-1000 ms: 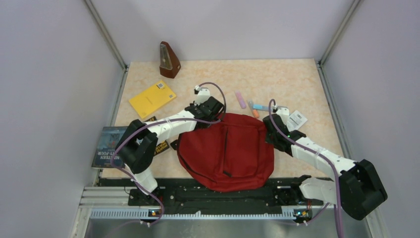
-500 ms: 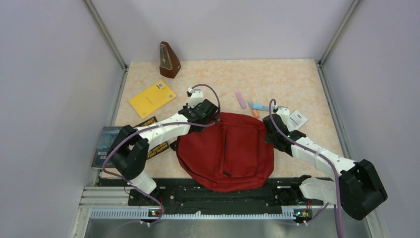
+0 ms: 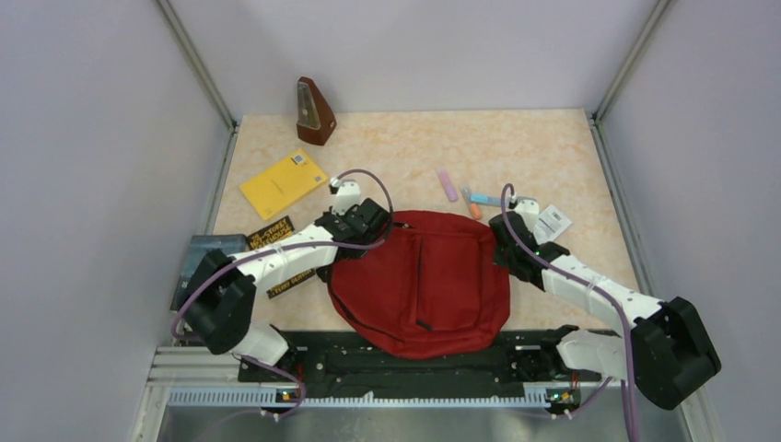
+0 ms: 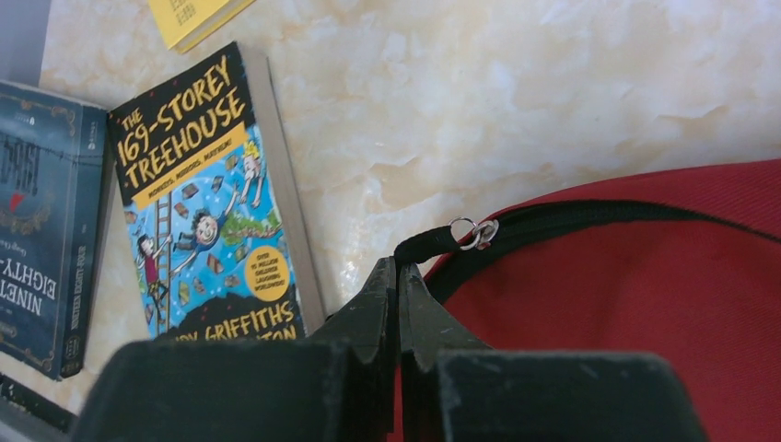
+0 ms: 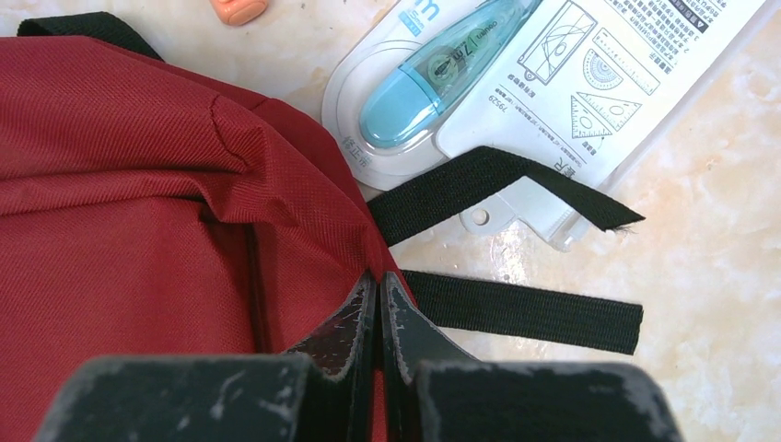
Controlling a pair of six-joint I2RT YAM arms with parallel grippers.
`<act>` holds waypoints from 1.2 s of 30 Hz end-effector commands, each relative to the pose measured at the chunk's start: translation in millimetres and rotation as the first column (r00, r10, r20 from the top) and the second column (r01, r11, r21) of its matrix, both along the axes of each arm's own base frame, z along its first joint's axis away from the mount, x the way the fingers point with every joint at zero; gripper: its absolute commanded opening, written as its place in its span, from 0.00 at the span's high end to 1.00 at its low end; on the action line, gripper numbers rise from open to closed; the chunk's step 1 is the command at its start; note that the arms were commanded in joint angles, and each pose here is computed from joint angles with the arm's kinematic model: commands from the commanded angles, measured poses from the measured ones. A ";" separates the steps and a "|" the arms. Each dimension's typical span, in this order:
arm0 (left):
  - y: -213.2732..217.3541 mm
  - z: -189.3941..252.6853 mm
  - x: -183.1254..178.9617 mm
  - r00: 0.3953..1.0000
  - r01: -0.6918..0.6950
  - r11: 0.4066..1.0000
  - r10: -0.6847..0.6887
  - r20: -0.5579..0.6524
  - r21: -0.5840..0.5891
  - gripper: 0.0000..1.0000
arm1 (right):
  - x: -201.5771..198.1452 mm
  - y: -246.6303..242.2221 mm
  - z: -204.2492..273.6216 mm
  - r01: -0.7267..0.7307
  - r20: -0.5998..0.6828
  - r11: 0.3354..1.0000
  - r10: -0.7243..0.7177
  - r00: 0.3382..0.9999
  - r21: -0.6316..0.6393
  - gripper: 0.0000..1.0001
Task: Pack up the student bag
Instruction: Unzip the student bag at the center of the board.
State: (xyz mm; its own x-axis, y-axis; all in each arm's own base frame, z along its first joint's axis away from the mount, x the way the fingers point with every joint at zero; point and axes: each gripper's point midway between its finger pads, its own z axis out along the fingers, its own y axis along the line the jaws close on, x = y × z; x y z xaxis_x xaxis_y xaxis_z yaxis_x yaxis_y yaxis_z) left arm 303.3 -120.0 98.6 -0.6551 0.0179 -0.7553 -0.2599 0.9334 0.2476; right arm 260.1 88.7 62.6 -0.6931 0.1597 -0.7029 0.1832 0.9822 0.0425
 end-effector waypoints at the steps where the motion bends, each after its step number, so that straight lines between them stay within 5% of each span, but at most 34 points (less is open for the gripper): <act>1: 24.0 7.1 -17.3 0.999 -0.046 0.999 0.046 0.013 0.015 1.00 | 3.9 -11.7 11.0 0.044 0.043 0.999 -0.043 0.998 -0.023 1.00; 8: 8.3 1.0 -28.1 0.999 0.040 0.988 -0.035 0.030 -0.150 1.00 | 8.2 -7.4 22.9 0.007 0.063 1.000 -0.006 0.998 -0.021 1.00; 15: -9.6 8.9 -24.0 0.992 0.120 0.968 -0.109 0.060 -0.223 1.00 | 15.6 8.5 68.0 -0.132 0.159 0.991 0.130 0.979 0.001 0.43; 18: -14.3 12.4 -21.6 0.990 0.138 0.962 -0.124 0.071 -0.238 1.00 | 16.6 18.8 91.3 -0.208 0.215 0.978 0.199 0.956 0.020 0.30; 26: -17.5 15.7 -19.6 0.988 0.151 0.958 -0.136 0.077 -0.242 1.00 | 12.7 73.2 101.1 -0.378 0.226 0.919 0.348 0.910 0.111 0.28; 36: -13.0 10.5 -23.7 0.990 0.135 0.963 -0.124 0.061 -0.233 1.00 | 4.5 144.9 53.9 -0.446 0.100 0.883 0.436 0.894 0.143 0.30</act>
